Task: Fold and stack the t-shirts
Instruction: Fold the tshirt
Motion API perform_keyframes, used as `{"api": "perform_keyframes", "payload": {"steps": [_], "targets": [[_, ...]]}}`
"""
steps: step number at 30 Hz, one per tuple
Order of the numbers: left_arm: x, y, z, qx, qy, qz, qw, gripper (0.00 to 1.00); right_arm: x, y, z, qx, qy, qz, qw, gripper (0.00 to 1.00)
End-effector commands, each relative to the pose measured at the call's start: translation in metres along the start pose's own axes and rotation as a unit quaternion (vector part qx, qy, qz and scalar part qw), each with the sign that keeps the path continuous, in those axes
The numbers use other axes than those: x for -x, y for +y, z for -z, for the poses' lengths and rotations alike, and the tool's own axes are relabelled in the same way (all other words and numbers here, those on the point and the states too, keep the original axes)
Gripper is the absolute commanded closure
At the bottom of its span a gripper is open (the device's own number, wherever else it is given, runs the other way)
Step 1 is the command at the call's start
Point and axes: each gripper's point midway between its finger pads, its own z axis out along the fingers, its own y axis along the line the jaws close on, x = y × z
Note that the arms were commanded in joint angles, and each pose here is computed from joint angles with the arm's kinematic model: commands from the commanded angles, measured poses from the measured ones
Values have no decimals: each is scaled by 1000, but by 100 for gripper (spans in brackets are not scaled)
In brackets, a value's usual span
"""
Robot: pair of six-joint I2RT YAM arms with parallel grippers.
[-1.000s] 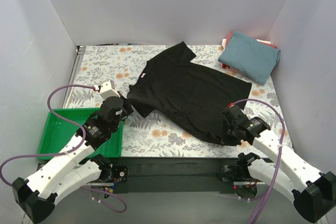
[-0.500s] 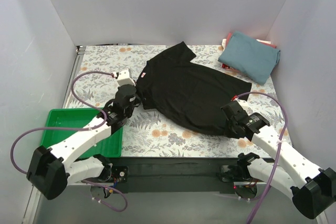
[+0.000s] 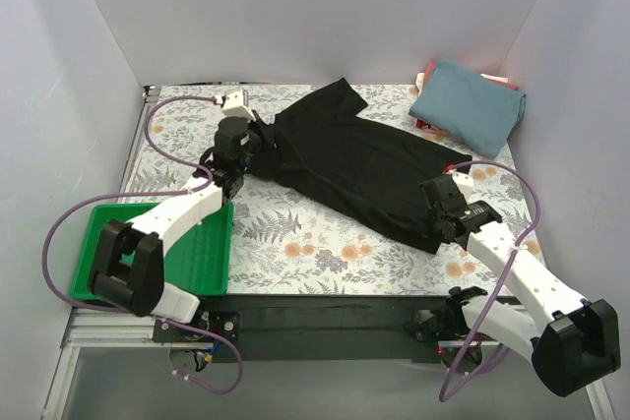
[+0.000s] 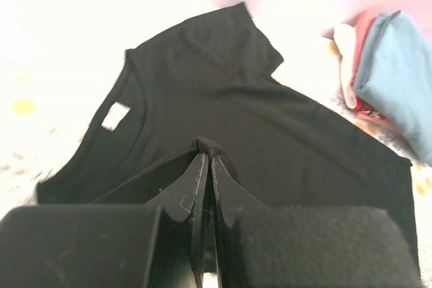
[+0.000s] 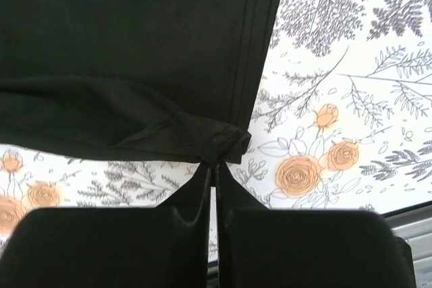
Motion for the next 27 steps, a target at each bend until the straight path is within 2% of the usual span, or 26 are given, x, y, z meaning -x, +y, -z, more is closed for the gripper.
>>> {"api": "perform_keyframes", "payload": {"steps": [1, 3, 4, 11, 27], "targets": [[19, -23, -22, -59, -7, -11, 998, 100, 34, 2, -2, 0, -47, -18, 999, 99], [16, -17, -35, -58, 3, -15, 998, 100, 40, 2, -9, -2, -48, -18, 999, 99], [1, -13, -47, -61, 25, -16, 998, 100, 42, -2, -12, -6, -47, -25, 999, 99], [-12, -8, -86, -74, 45, -19, 996, 100, 49, -5, -33, -16, -34, -27, 999, 99], [-18, -7, -128, -73, 61, -22, 995, 100, 56, -15, -54, -25, -22, -35, 999, 99]]}}
